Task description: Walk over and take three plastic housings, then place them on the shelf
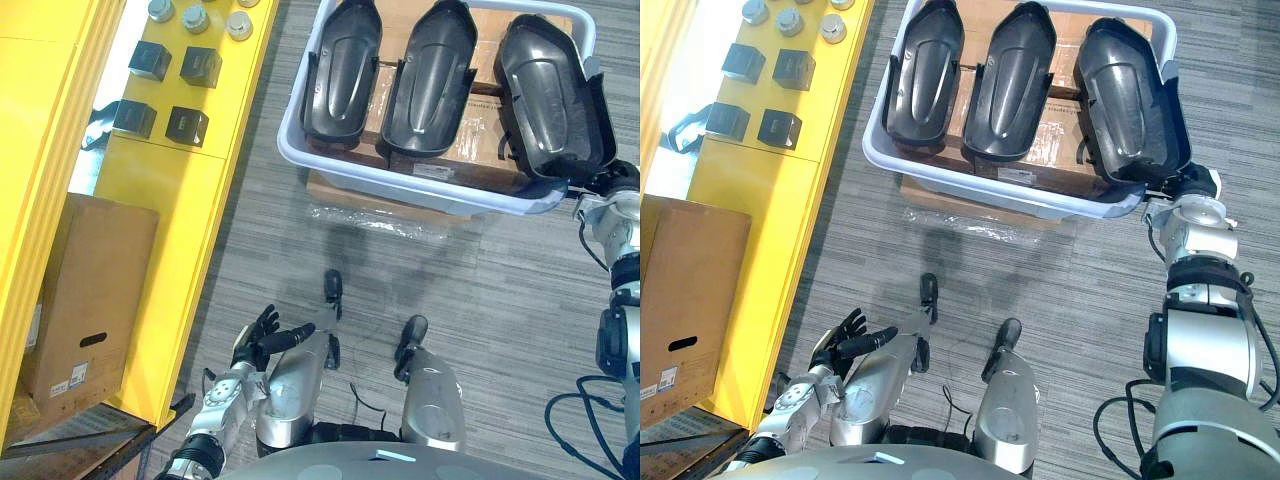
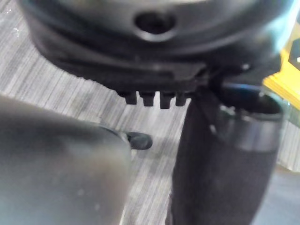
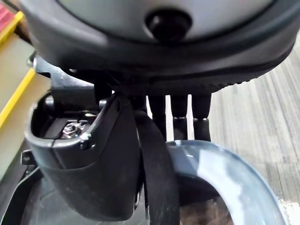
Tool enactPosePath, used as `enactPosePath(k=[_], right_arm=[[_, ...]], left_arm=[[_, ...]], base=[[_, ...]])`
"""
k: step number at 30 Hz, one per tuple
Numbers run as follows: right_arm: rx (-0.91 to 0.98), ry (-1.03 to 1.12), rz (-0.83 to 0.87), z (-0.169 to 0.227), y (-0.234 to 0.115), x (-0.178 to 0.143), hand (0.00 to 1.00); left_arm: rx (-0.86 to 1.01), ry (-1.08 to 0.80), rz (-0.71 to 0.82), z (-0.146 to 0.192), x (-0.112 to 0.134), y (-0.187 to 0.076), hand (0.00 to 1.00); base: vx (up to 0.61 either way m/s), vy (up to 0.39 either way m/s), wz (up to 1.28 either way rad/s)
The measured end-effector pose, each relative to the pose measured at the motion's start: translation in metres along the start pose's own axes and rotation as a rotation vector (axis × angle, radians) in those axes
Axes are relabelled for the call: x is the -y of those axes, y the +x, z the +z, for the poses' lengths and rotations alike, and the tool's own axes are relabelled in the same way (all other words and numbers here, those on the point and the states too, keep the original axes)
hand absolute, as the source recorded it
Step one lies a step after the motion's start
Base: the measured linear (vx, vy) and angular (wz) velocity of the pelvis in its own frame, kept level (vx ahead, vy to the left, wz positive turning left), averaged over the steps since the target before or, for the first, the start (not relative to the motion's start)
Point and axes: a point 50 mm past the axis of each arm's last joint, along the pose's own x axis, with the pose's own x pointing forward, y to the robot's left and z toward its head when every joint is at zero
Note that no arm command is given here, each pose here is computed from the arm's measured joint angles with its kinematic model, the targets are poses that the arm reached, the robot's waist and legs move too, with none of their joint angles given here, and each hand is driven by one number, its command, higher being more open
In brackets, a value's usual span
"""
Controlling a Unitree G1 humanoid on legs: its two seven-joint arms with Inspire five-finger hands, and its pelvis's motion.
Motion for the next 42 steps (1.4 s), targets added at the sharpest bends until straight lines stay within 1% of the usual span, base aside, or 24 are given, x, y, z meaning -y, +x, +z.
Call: enactPosePath(k=[9,13,14,20,21,24,27,35,42], right_arm=[[0.0,-0.013,-0.007,-0.009,-0.002,0.004,0.0],[-0.029,-0.003,-0.013,-0.013,-0.001,0.004,0.0],[-0.04,0.006,-0.017,-0.013,0.0,0.004,1.0],[-0.097,0.048,-0.04,-0.013,0.004,0.004,1.0],[-0.1,0.056,-0.064,-0.01,0.005,0.005,1.0],[-0.061,0.075,-0.135,0.01,0.006,0.017,1.0],[-0.04,0.092,-0.175,0.019,0.006,0.024,1.0],[-0.029,0.087,-0.244,0.021,0.006,0.027,1.0],[0.061,0.036,-0.247,0.041,0.004,0.024,1.0]], left_arm=[[-0.009,-0.002,0.024,0.0,-0.005,-0.001,1.0],[-0.009,-0.005,0.042,0.0,-0.01,-0.001,1.0],[-0.009,-0.003,0.045,0.0,-0.011,-0.002,1.0],[-0.009,0.009,0.065,0.001,-0.016,-0.002,1.0],[-0.009,0.013,0.07,0.001,-0.018,-0.003,1.0],[-0.018,0.013,0.079,0.0,-0.02,-0.003,1.0],[-0.036,0.016,0.093,-0.004,-0.024,-0.005,1.0],[-0.035,0.024,0.094,-0.005,-0.025,-0.005,1.0],[-0.034,0.025,0.095,-0.005,-0.026,-0.005,1.0]], base=[[0.03,-0.007,0.0],[-0.02,-0.008,-0.01],[-0.04,-0.026,-0.03],[0.02,-0.037,0.0],[0.03,-0.034,0.02],[0.04,-0.047,0.04],[0.06,-0.055,0.01],[0.06,-0.064,0.04],[0.02,-0.05,-0.03]])
